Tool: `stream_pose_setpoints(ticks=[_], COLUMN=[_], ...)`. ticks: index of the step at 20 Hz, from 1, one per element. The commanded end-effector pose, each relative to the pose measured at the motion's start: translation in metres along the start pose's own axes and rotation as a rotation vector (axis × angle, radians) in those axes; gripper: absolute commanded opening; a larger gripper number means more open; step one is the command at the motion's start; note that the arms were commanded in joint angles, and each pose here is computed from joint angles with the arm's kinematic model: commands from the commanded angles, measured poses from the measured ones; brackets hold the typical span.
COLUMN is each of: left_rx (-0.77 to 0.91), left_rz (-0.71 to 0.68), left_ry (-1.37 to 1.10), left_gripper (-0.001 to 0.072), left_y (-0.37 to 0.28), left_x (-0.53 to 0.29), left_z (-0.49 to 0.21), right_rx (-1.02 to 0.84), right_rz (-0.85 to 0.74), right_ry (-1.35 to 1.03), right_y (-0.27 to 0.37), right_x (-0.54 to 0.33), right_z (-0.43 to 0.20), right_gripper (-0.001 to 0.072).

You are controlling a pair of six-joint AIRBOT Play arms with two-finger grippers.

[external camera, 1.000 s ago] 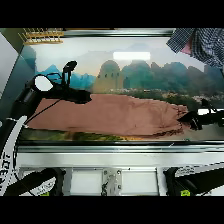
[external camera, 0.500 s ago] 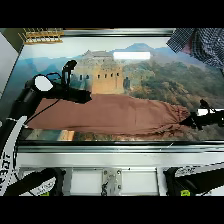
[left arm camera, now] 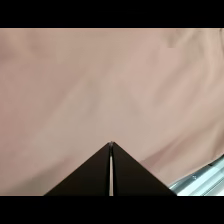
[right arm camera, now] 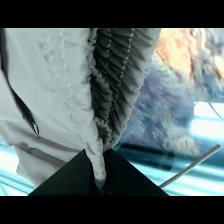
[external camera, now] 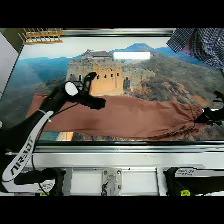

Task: Fold the clothes and pants, and hang the long-sleeved shirts on hangers.

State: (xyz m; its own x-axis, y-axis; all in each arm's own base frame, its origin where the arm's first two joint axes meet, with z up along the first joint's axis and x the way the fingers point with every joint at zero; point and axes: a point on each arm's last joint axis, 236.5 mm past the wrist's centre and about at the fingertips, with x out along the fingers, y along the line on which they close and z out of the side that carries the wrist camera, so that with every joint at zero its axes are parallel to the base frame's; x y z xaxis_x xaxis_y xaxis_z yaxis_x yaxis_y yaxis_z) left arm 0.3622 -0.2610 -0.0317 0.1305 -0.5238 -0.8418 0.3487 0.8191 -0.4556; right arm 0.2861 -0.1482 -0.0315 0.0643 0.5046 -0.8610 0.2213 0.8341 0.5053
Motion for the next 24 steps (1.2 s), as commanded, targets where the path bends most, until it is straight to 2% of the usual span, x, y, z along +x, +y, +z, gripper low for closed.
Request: stream_pose_setpoints(ticks=[1, 10, 21, 24], left_rx=[0.033, 0.093, 0.108, 0.106], left_rz=[-0.003, -0.012, 0.009, 0.007], left_ry=[0.088, 0.255, 0.245, 0.246], left_gripper=[0.0005, 0.0005, 0.0005, 0.0005], left_y=[-0.015, -0.031, -0.026, -0.026], left_x=[0.056, 0.108, 0.109, 0.109], left_z=[-0.015, -0.044, -0.042, -0.043], right_rx=[-0.044, -0.167, -0.458, -0.528], right_rz=[-0.046, 0.042, 0.364, 0.41], right_ry=[-0.022, -0.133, -0.409, -0.455], right_y=[0.017, 0.075, 0.193, 0.222], right_x=[-0.035, -0.075, -0.137, -0.151], right_z=[-0.005, 0.001, 0.021, 0.018], right_gripper=[0.002, 0.0021, 0.002, 0.002])
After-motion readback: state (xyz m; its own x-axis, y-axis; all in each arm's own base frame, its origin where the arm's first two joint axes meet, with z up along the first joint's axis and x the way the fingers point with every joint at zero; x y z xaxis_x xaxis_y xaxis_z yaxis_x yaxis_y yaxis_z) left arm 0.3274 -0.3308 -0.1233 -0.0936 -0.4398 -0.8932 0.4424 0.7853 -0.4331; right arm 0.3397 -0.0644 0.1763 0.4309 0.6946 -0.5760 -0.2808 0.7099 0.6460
